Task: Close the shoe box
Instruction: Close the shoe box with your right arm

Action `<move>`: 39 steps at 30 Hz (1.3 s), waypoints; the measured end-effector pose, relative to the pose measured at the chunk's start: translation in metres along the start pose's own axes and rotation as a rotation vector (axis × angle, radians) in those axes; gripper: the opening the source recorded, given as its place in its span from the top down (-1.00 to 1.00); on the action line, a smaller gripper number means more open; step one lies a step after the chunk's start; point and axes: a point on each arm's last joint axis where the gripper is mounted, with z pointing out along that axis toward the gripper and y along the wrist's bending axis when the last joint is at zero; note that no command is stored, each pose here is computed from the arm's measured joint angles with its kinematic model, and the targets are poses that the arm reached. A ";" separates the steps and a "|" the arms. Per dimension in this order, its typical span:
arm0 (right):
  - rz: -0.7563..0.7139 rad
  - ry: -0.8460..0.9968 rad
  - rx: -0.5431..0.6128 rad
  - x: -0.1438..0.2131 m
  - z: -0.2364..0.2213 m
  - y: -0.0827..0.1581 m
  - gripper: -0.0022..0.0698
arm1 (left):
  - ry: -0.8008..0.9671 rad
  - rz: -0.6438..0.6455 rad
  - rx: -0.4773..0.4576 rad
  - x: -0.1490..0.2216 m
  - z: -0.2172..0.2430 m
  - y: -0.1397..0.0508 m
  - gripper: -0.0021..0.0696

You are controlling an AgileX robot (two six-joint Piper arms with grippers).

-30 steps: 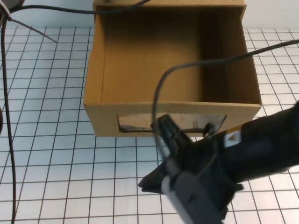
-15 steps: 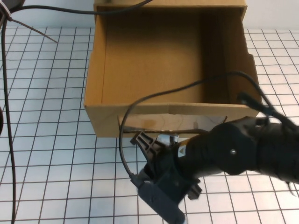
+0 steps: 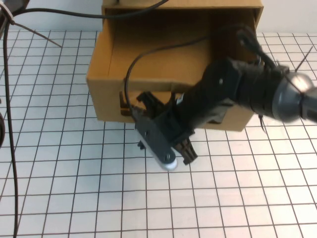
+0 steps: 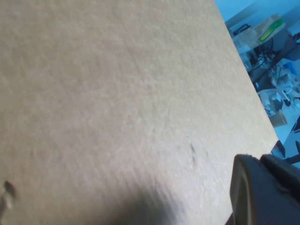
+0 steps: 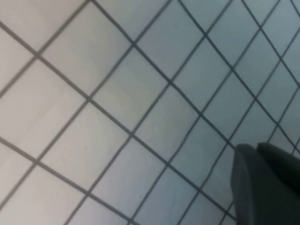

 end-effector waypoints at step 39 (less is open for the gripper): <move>0.016 0.214 0.364 0.028 -0.125 -0.051 0.98 | 0.024 0.029 -0.005 0.002 0.000 0.001 0.96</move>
